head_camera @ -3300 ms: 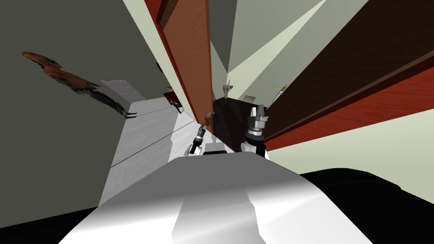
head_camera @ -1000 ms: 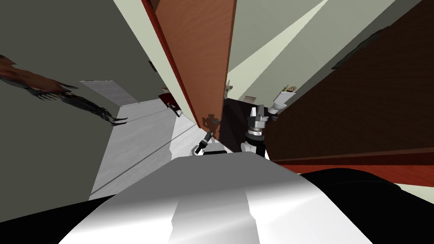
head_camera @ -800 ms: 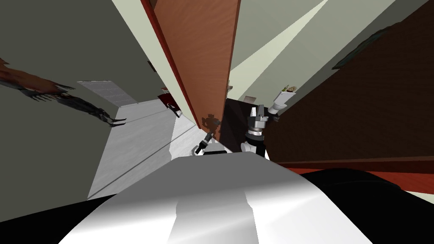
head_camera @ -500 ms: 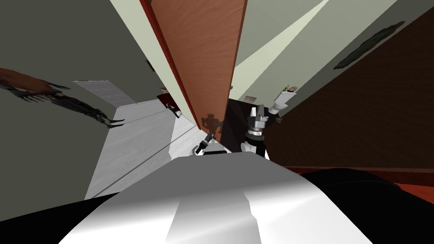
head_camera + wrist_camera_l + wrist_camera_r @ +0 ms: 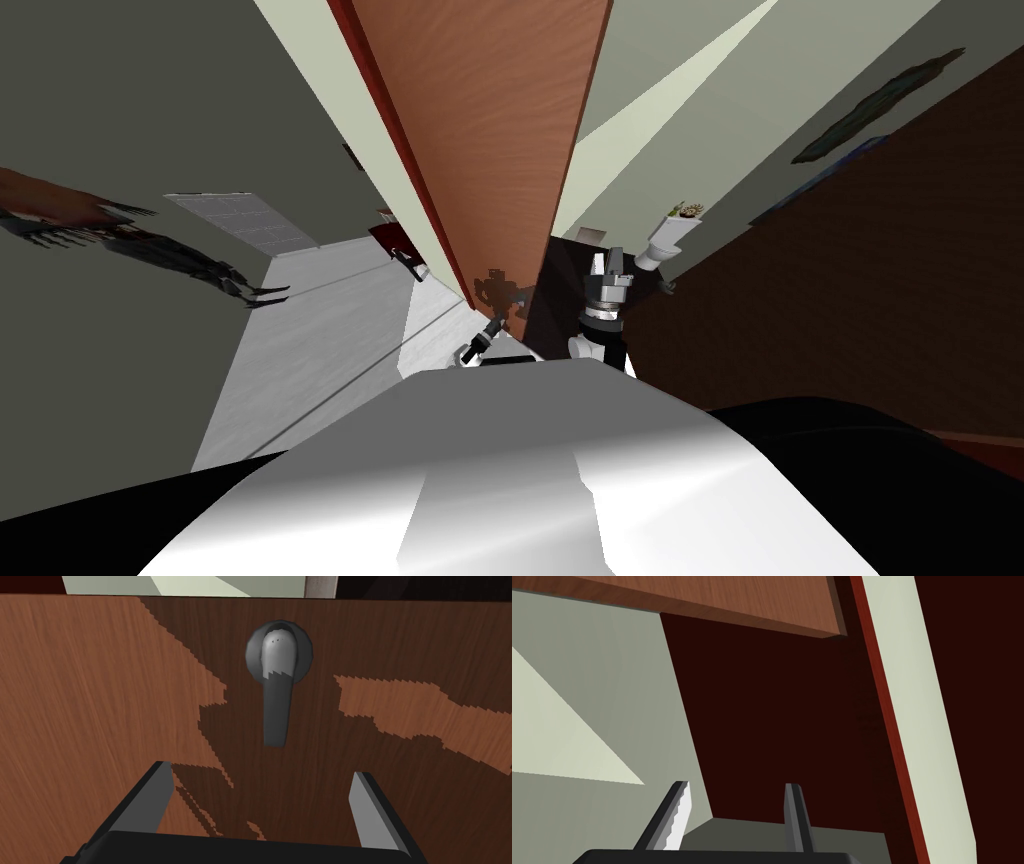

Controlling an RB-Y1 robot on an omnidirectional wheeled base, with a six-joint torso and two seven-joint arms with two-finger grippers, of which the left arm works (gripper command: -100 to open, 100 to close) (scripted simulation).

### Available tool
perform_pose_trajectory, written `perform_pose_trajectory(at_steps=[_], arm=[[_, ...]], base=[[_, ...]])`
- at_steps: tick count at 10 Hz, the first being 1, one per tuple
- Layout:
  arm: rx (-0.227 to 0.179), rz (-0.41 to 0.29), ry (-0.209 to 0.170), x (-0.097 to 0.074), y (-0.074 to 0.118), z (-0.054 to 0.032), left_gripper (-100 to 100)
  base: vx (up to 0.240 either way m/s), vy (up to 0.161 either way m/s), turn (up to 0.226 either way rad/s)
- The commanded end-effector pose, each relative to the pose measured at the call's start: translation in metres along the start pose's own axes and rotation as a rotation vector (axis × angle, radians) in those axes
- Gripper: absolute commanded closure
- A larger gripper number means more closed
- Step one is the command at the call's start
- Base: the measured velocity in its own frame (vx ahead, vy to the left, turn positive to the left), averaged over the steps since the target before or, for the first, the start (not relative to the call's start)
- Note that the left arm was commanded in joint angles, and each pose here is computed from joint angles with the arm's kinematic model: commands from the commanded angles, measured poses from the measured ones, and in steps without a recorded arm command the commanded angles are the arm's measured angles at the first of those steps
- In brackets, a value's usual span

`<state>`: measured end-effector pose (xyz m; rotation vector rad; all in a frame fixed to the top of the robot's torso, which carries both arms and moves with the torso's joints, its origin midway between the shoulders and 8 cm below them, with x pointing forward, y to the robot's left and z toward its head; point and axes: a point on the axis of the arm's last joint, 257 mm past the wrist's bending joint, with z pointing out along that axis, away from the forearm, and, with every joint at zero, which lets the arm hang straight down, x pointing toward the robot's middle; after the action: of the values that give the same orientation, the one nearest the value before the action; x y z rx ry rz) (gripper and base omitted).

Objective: Push the door open

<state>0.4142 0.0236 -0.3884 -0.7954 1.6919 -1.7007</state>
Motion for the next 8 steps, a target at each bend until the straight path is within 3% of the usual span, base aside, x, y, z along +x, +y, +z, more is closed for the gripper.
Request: perform_pose_trajectory(at_steps=[1,8], arm=[[0.000,0.000,0.000,0.0000,0.0000,0.0000,-100],[-0.002,-0.004,-0.027,0.0013,0.0028,0.0040,-100]], base=[[0.063,0.045,-0.007],[0.163,-0.121,-0.039]])
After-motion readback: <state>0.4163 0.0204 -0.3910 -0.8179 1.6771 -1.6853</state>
